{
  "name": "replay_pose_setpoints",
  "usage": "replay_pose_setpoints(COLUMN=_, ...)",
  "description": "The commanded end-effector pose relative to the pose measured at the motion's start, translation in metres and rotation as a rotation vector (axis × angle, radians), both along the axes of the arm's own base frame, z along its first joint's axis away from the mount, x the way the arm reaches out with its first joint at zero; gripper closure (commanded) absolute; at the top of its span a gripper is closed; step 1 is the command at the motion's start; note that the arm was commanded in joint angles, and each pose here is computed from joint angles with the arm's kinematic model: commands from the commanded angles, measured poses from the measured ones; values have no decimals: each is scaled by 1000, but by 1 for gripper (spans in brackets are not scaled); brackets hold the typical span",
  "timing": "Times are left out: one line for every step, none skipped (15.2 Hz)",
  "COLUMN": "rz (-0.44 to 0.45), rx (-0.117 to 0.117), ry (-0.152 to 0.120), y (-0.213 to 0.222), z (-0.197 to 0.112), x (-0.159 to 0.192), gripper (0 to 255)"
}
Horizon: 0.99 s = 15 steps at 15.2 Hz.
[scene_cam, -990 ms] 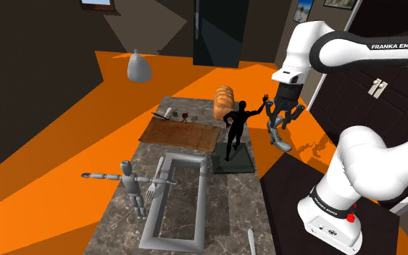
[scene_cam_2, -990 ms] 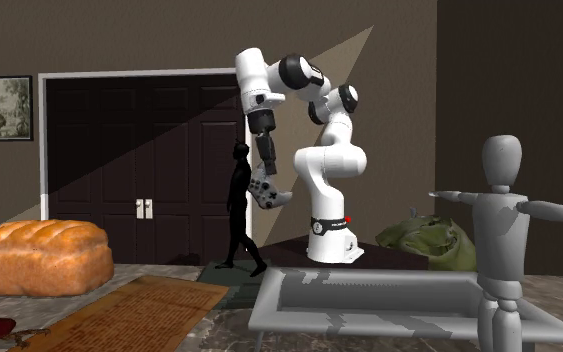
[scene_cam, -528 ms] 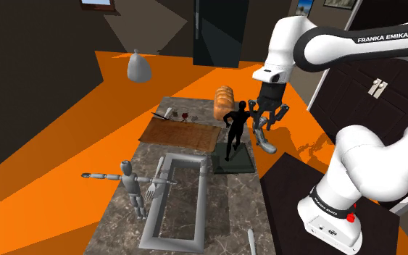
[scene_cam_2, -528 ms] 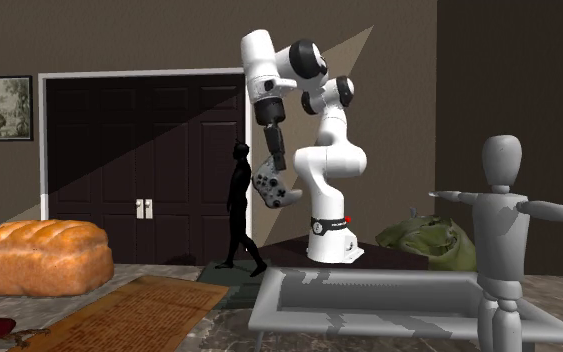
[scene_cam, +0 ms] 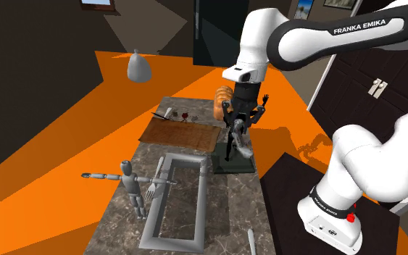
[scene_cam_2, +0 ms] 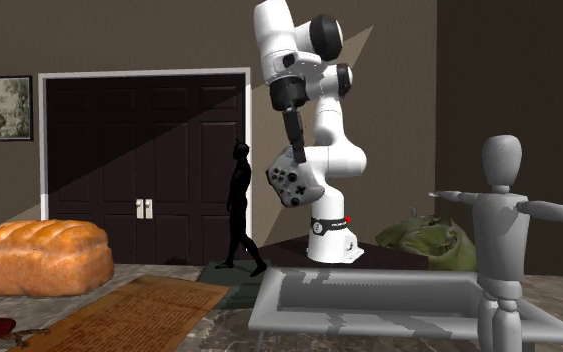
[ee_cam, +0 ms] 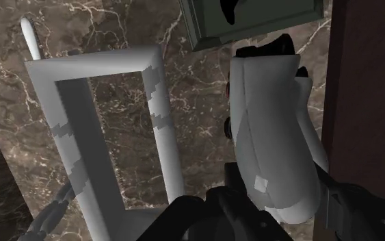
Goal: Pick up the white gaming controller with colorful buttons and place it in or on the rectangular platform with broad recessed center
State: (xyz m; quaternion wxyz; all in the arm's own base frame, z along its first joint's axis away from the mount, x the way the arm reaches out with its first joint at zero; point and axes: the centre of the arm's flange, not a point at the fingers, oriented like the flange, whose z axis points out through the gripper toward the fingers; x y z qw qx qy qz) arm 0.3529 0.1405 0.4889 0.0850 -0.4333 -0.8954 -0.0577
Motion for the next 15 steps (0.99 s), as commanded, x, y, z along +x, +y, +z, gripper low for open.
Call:
replay_pose_setpoints(rz=0, rx=1, ry=0, y=23, z=4, x=9, gripper=255)
replay_pose_setpoints(rz=0, rx=1, ry=0, y=35, z=5, x=13, gripper=255)
replay_pose_setpoints(rz=0, rx=1, ry=0, y=47, z=7, x=18, gripper=255)
replay_pose_setpoints(rz=0, rx=1, ry=0, y=59, z=9, x=23, gripper=255)
replay_pose_setpoints(rz=0, rx=1, ry=0, y=71, z=11, x=28, gripper=255)
replay_pose_setpoints(rz=0, rx=1, ry=0, y=83, z=12, x=33, gripper=255)
replay_pose_setpoints(rz=0, rx=1, ry=0, y=96, z=14, x=38, gripper=255)
replay_pose_setpoints(rz=0, rx=1, ry=0, y=108, z=16, x=43, gripper=255)
replay_pose_setpoints(rz=0, rx=1, ry=0, y=120, z=18, x=48, gripper=255)
replay_pose_setpoints(rz=0, rx=1, ry=0, y=132, z=19, x=53, gripper=255)
replay_pose_setpoints(rz=0, rx=1, ry=0, y=144, z=21, x=57, gripper=255)
replay_pose_setpoints(rz=0, rx=1, ry=0, y=156, z=23, x=62, gripper=255)
replay_pose_setpoints(rz=0, rx=1, ry=0, y=168, z=25, x=67, gripper=255)
replay_pose_setpoints(rz=0, rx=1, ry=0, y=181, z=26, x=72, gripper=255)
replay_pose_setpoints(rz=0, rx=1, ry=0, y=197, z=29, x=79, gripper=255)
